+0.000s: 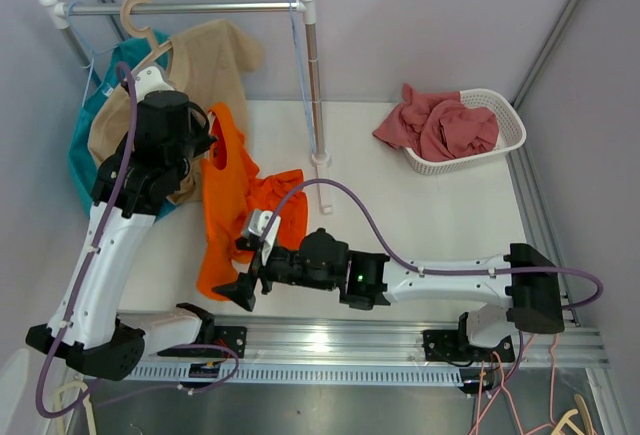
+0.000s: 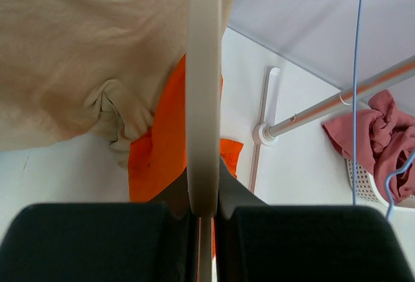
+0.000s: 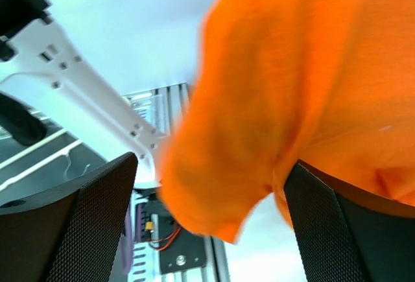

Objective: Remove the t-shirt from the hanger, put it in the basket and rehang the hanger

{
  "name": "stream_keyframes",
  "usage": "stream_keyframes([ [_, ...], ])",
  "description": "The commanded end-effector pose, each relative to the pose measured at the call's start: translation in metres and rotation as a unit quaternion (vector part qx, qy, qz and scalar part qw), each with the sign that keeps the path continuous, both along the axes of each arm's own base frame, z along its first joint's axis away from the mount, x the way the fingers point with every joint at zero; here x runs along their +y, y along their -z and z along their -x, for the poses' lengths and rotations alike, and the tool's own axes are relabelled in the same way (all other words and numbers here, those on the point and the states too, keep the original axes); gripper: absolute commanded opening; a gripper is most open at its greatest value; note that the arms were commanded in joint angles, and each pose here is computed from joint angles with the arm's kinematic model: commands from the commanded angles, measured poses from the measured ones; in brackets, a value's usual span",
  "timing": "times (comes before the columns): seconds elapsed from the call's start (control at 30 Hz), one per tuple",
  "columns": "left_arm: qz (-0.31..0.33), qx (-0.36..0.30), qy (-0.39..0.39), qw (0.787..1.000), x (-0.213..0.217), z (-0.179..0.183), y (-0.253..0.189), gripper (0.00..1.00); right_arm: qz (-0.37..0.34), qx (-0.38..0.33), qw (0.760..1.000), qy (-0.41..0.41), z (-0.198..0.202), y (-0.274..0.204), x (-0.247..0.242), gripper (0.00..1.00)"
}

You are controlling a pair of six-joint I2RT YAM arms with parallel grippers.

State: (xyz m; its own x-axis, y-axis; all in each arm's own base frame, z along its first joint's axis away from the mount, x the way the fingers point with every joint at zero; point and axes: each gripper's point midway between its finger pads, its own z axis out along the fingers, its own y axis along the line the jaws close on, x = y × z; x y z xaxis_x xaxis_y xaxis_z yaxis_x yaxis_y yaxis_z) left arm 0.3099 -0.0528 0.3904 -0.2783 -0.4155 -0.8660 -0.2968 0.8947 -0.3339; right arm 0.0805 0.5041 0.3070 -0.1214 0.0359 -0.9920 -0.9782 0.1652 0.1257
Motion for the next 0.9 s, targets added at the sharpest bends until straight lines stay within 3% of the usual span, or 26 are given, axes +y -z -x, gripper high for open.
stream_keyframes([
  [0.0,0.025,-0.057,-0.002,0.998,-0.003,-0.003,-0.034,0.01,-0.039,0.001,0.999,-0.001,0.012,-0.029,-0.007,0.94],
  [0.13,0.032,-0.056,0.008,0.998,-0.007,-0.004,-0.033,0.0,-0.032,0.002,0.999,0.012,0.009,-0.022,0.003,0.84],
  [0.3,0.042,-0.06,0.008,0.997,-0.008,-0.002,-0.033,0.01,-0.026,-0.001,0.999,0.048,-0.008,-0.016,0.017,0.86],
  [0.37,0.045,-0.058,0.006,0.997,-0.008,-0.002,-0.028,0.0,-0.023,0.001,0.997,0.08,-0.02,-0.015,0.023,0.6],
  [0.4,0.047,-0.06,0.005,0.997,-0.008,-0.003,-0.027,0.0,-0.02,0.004,0.996,0.091,-0.023,-0.013,0.024,0.35],
  [0.43,0.047,-0.063,0.006,0.997,-0.009,-0.004,-0.027,0.01,-0.018,0.013,0.995,0.101,-0.026,-0.011,0.025,0.0],
  [0.57,0.026,-0.062,0.009,0.998,-0.011,-0.018,-0.029,0.01,-0.011,0.01,0.997,0.072,-0.004,-0.016,0.014,0.0],
  [0.73,-0.006,-0.001,0.005,1.0,-0.01,-0.058,-0.011,0.01,0.042,-0.016,0.999,-0.029,0.094,-0.001,-0.007,0.0],
  [0.87,-0.002,0.029,0.006,1.0,-0.008,-0.086,-0.006,0.01,0.071,0.017,0.987,-0.146,0.153,0.008,-0.011,0.0],
])
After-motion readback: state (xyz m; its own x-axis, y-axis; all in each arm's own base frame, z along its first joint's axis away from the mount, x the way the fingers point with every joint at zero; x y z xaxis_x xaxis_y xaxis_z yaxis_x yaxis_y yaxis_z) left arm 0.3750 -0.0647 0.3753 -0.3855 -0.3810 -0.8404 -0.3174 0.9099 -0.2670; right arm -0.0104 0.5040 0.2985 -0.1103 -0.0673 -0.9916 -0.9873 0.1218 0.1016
